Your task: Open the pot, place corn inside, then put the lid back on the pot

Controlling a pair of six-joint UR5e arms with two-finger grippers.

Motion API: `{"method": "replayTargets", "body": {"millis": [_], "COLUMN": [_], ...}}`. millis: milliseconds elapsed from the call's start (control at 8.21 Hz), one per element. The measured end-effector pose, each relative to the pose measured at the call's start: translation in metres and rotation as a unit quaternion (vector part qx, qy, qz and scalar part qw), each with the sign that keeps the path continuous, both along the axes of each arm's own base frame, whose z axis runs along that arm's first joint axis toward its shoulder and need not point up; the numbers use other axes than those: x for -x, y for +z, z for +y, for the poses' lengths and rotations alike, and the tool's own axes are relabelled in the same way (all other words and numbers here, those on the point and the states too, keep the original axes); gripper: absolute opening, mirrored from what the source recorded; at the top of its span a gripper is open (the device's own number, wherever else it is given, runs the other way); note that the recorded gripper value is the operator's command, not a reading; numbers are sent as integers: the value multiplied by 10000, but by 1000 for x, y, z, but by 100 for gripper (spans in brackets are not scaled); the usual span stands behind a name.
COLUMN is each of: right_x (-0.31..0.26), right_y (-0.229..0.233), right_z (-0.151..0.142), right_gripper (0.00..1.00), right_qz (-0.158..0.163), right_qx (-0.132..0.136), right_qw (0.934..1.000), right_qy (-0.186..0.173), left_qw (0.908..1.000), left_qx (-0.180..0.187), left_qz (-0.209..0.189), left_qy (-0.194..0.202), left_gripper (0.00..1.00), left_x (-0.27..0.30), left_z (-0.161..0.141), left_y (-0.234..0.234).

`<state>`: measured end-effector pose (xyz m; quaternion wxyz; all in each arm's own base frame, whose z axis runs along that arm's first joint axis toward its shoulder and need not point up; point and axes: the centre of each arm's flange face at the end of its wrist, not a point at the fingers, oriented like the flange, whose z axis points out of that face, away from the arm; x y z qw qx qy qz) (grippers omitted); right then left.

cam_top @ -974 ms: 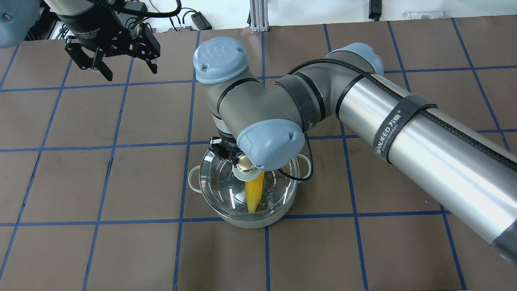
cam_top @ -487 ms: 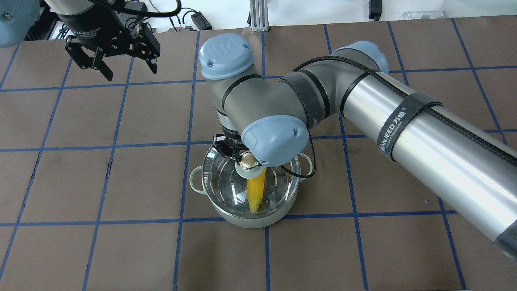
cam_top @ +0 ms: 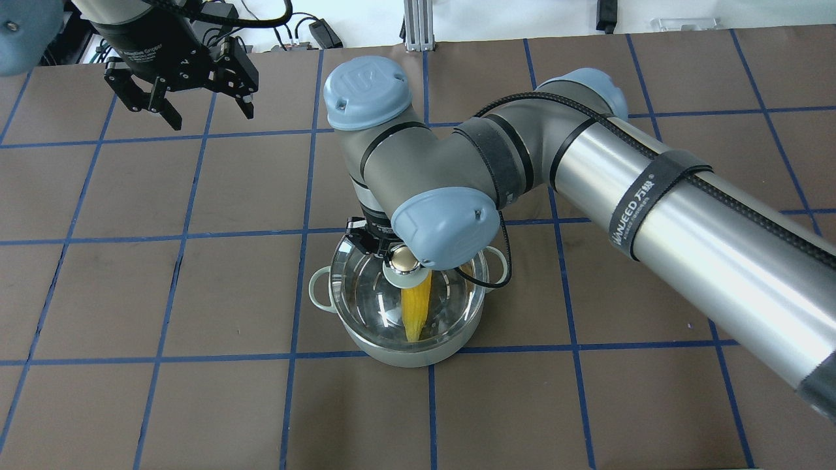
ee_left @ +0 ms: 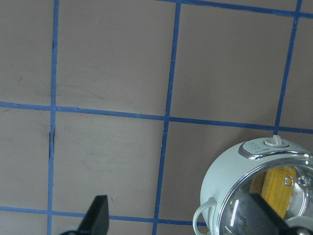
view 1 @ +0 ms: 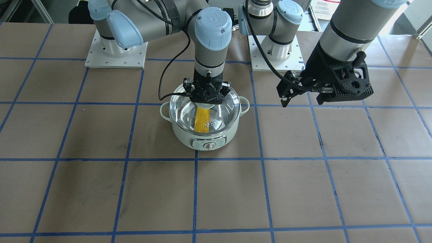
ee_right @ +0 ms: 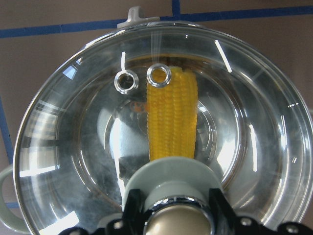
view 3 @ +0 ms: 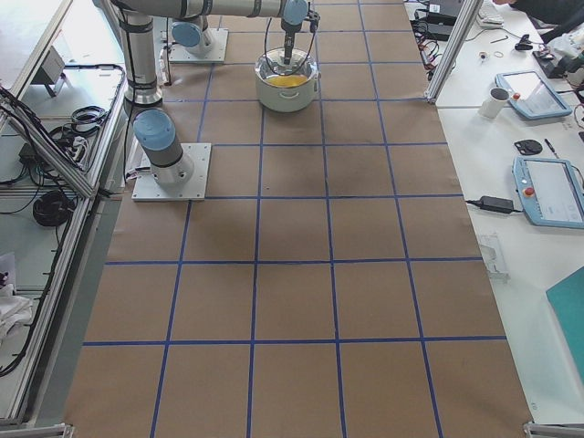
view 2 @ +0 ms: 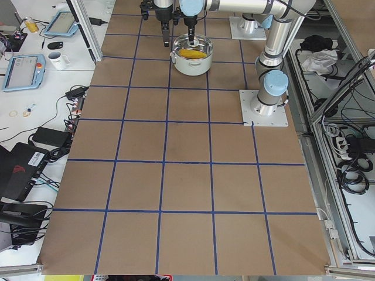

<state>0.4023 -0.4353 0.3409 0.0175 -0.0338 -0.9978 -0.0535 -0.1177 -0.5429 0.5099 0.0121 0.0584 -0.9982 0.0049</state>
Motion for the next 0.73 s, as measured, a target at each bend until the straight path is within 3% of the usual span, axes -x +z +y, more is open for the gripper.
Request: {"method": "replayTargets", "body": {"millis": [122, 243, 730], "right_x": [0, 0, 1], "right_y": [-1, -2, -2], "right_z": [0, -1, 1], "right_gripper": [20, 98, 100], "right_qz": [4, 8, 45], "right_qx": [-7, -18, -37], "right_qw": [10000, 10000, 10000], "right_qy": [-3, -4, -4], "left_qw": [10000, 10000, 10000], "left_qx": [1, -3, -3], "left_qz": [0, 0, 0], "left_qy": [-3, -6, -4], "left_gripper": [100, 100, 100], "left_x": [0, 0, 0], "left_z": [0, 0, -1], "left_y": [0, 0, 0]}}
